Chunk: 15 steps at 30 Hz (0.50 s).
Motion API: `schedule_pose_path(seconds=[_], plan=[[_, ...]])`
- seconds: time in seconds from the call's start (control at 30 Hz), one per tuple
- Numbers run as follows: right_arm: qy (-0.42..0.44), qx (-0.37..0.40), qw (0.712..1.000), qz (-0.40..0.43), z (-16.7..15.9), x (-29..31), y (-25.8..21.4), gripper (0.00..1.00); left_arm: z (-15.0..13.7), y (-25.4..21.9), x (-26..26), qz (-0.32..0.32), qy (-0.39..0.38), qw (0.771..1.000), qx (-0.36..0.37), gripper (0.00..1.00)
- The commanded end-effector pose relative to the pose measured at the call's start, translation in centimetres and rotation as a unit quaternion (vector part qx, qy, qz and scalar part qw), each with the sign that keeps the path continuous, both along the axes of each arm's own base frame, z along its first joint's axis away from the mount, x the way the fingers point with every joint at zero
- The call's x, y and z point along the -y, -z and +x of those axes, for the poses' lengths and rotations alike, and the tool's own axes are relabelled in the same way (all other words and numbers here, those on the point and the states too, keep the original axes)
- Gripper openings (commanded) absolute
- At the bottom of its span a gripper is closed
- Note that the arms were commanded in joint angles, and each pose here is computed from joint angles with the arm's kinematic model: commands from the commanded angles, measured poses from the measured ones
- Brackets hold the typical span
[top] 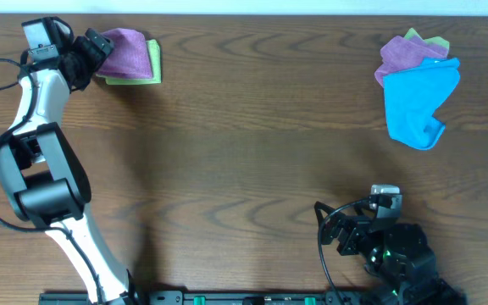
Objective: Fold the cloth
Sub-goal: 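Lower the purple cloth onto the yellow-green cloth and flatten it with the left gripper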
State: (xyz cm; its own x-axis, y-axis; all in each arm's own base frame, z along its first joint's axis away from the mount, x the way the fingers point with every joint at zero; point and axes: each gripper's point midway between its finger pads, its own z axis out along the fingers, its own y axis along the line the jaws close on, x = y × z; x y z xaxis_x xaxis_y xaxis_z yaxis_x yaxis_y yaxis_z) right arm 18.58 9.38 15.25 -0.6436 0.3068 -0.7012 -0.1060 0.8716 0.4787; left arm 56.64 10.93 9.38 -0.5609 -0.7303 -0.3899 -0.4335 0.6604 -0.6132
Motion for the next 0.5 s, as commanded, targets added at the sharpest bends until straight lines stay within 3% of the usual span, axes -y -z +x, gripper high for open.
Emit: schedule_pose_path(seconds=[0.0, 0.47], plan=[[0.012, -0.002, 1.0, 0.002, 0.1, 0.3, 0.2, 0.99, 0.2, -0.3, -1.6, 0.0, 0.001, 1.0, 0.009, 0.95], [0.012, -0.002, 1.0, 0.002, 0.1, 0.3, 0.2, 0.99, -2.3, 0.9, -4.5, 0.014, 0.011, 1.0, -0.02, 0.95]])
